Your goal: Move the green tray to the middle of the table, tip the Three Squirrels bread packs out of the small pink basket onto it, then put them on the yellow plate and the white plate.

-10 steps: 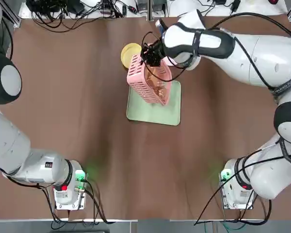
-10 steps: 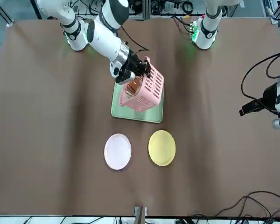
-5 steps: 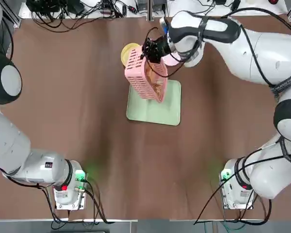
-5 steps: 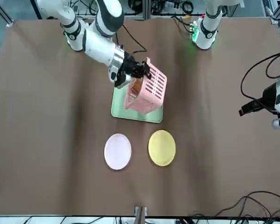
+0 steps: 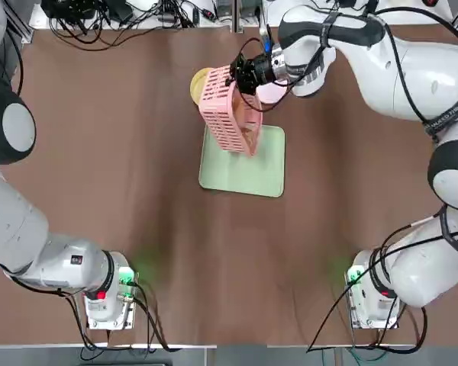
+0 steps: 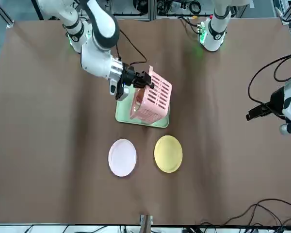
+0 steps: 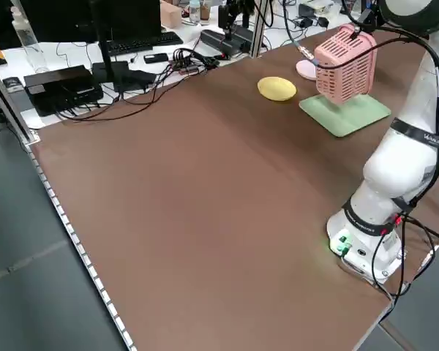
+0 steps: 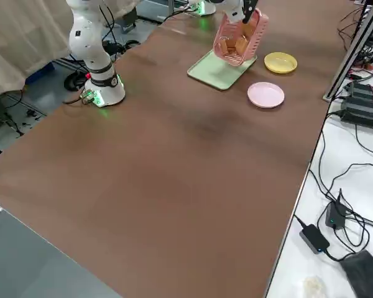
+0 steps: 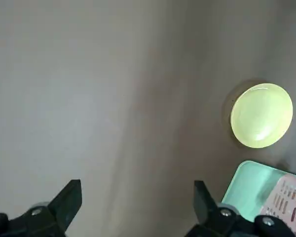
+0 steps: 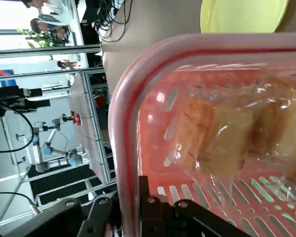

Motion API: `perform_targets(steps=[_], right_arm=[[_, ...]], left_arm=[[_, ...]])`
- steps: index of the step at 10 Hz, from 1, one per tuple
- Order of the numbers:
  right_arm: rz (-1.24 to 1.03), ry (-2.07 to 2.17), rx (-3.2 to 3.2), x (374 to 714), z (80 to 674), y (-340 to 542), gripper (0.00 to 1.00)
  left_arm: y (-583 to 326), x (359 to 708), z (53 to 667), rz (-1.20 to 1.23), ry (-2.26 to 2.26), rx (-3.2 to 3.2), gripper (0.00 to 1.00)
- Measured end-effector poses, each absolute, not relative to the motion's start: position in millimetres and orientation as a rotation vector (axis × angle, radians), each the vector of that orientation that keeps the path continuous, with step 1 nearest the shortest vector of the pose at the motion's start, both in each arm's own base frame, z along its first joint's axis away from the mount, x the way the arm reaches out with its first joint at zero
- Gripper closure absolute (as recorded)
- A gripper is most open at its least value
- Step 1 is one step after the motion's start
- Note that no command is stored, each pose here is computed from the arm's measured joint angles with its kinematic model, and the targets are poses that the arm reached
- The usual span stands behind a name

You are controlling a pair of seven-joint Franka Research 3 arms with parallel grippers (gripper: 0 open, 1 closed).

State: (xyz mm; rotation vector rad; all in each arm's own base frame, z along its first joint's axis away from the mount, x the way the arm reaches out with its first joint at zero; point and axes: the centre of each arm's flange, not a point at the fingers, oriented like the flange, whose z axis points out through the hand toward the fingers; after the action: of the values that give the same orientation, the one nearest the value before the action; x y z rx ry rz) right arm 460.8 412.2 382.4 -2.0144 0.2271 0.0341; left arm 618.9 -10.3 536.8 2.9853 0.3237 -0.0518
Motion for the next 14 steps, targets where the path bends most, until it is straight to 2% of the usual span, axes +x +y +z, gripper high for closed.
perform_targets(steps=[2, 7, 14], right_arm=[[0.022, 0.222, -1.962, 460, 374, 411, 0.92], [-0.047, 0.136, -1.823, 426, 348, 412, 0.92], [-0.112, 0.0, -1.651, 407, 334, 415, 0.92]], left_arm=[[-11, 619, 537, -0.052, 0.325, 2.985, 0.0], [-11, 619, 537, -0.054, 0.346, 2.983, 0.0], [-12, 619, 537, -0.056, 0.358, 2.982, 0.0]])
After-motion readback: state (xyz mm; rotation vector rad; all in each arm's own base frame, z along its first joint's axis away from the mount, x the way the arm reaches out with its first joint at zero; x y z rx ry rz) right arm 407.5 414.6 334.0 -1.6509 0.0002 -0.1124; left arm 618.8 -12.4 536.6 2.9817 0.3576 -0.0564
